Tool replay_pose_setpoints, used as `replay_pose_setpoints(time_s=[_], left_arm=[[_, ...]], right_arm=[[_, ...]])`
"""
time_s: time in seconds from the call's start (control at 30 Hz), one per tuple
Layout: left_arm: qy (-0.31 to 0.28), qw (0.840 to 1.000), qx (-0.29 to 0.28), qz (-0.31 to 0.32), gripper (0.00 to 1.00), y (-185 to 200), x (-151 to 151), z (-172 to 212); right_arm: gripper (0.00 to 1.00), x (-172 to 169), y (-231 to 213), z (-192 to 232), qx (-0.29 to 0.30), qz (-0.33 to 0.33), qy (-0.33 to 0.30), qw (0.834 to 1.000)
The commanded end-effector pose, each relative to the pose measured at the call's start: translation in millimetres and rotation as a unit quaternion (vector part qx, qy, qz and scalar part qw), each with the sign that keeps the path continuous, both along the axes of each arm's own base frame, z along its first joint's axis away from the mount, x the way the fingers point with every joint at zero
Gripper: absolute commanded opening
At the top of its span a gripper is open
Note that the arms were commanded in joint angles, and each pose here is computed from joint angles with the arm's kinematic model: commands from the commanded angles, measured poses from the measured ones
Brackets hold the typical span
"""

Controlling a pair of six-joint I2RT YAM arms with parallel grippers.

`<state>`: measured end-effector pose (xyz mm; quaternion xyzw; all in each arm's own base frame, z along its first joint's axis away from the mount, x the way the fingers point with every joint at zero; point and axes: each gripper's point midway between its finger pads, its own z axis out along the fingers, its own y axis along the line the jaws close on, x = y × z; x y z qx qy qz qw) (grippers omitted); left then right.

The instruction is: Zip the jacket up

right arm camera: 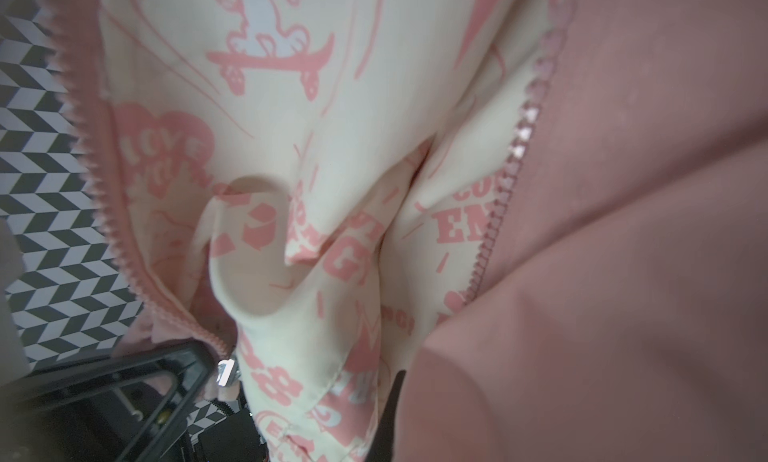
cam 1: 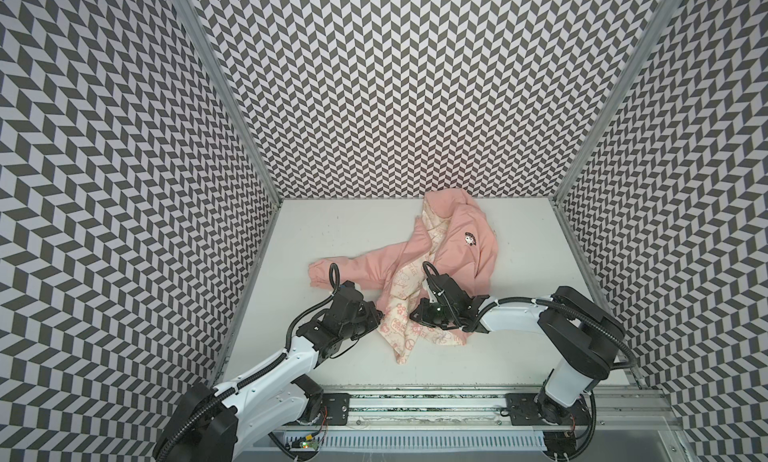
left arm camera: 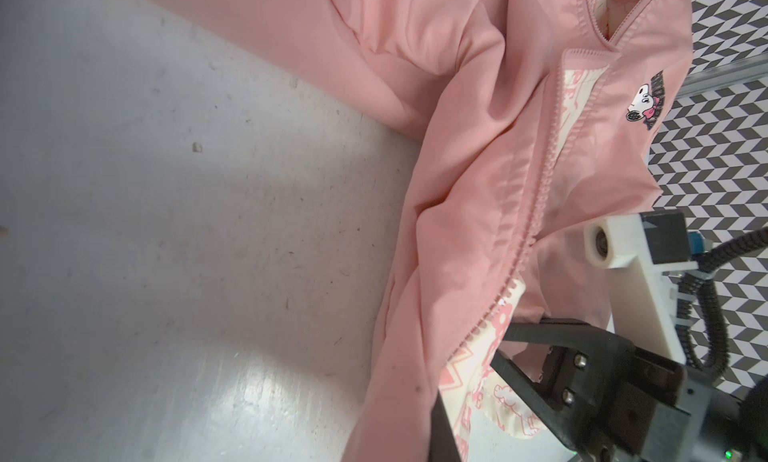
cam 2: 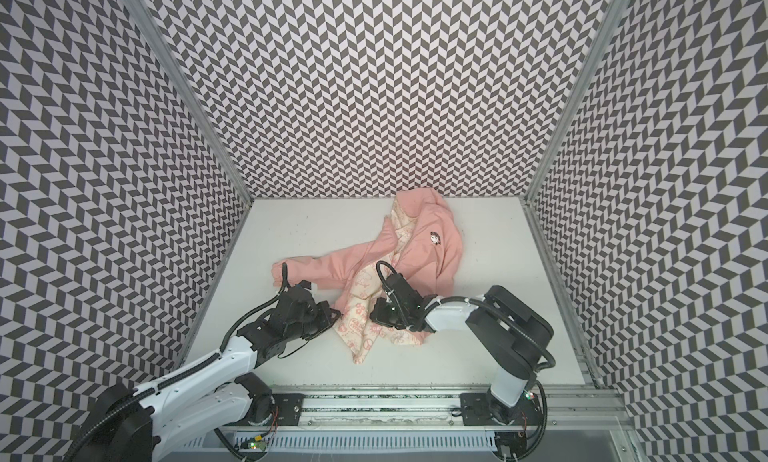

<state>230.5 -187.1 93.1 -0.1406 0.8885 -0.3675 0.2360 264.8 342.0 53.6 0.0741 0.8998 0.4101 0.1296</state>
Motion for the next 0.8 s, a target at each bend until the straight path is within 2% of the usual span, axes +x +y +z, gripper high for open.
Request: replay_pose_setpoints(time_s=[0.0,0.13,0.37,0.7,0.77], left_arm=[[-0.013,1.0,-0.006,-0.005,0.0,-2.8,3.6,5.8],[-0.01,1.0,-0.009,-0.008,0.0,-4.9,3.7,4.1],[-0.01,1.0,-0.011,-0.009,0.0,-5.4,3.5,4.3],[-0.01,1.0,-0.013,-0.009,0.0,-5.6,2.8,5.0],[-0.011,1.0,-0.014,-0.01,0.0,-5.7,2.6,5.3]], right_arm=[[0.16,3.5,-0.9,4.0,0.012,-0.016,-0.008,1.0],[0.25,4.4,-7.0,2.4,0.012,-0.028,-0.006,1.0],[0.23,6.7,-15.3,-1.0,0.007,-0.044,-0.002,0.999],[0.09,6.0,-22.1,-3.1,0.005,-0.056,-0.001,0.998],[0.04,6.7,-21.0,-0.3,0.008,-0.054,-0.005,0.999]])
